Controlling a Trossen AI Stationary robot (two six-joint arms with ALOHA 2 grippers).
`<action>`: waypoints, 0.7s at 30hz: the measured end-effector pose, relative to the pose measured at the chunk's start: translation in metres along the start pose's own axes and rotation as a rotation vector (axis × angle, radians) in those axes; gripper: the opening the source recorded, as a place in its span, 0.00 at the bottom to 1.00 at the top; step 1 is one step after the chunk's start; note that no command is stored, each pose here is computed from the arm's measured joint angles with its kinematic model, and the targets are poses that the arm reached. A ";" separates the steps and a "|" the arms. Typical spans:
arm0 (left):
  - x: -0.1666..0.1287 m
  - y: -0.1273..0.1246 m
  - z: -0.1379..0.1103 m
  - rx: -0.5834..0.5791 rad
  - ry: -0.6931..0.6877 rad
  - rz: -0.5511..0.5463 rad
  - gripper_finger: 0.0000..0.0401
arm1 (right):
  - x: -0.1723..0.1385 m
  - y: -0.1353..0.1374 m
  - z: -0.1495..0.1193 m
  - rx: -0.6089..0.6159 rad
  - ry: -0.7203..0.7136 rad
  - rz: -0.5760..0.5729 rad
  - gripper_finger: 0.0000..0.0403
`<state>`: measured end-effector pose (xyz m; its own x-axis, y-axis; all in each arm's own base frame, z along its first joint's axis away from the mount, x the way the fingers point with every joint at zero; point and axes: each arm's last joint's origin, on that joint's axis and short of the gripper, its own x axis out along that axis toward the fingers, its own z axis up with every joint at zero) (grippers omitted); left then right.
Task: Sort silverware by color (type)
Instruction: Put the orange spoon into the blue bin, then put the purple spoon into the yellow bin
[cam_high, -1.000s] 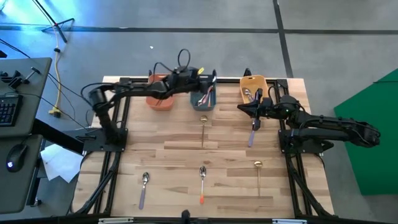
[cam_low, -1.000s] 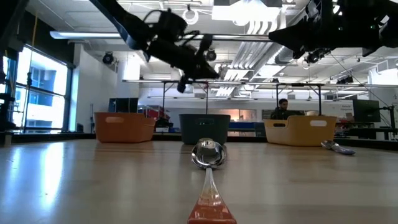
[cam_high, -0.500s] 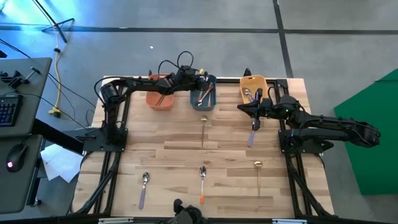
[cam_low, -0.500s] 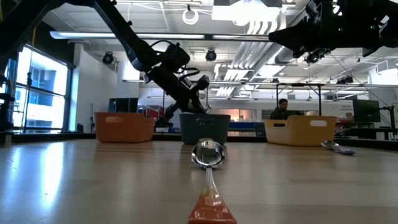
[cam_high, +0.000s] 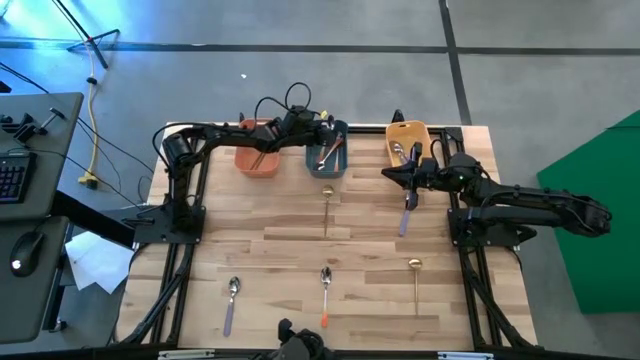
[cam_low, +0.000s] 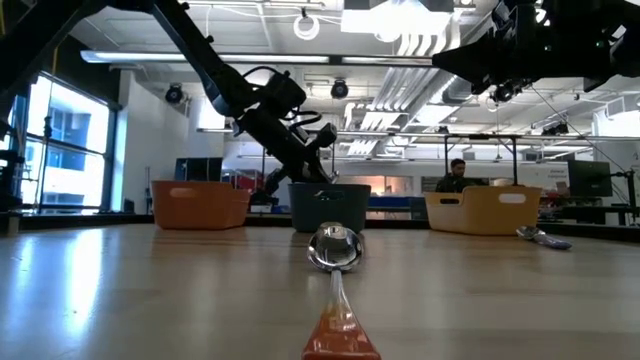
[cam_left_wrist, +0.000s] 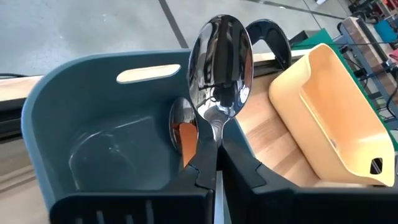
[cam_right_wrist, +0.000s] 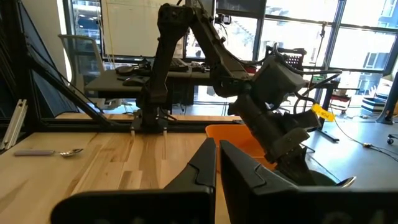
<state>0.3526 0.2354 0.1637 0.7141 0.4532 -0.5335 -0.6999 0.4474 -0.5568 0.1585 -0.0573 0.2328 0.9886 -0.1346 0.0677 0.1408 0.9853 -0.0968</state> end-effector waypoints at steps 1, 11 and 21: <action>0.000 0.000 0.000 0.000 0.002 0.003 0.02 | 0.000 0.000 0.000 0.000 0.000 0.000 0.01; -0.001 0.009 -0.002 0.016 0.063 0.048 0.07 | 0.000 0.000 0.000 0.000 0.000 0.000 0.01; -0.015 0.000 0.008 0.096 0.038 0.028 0.06 | 0.000 0.000 -0.001 0.004 0.009 0.000 0.01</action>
<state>0.3419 0.2346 0.1770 0.6932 0.4374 -0.5729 -0.7161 0.5079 -0.4787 0.1585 -0.0573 0.2319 0.9891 -0.1351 0.0586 0.1401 0.9858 -0.0926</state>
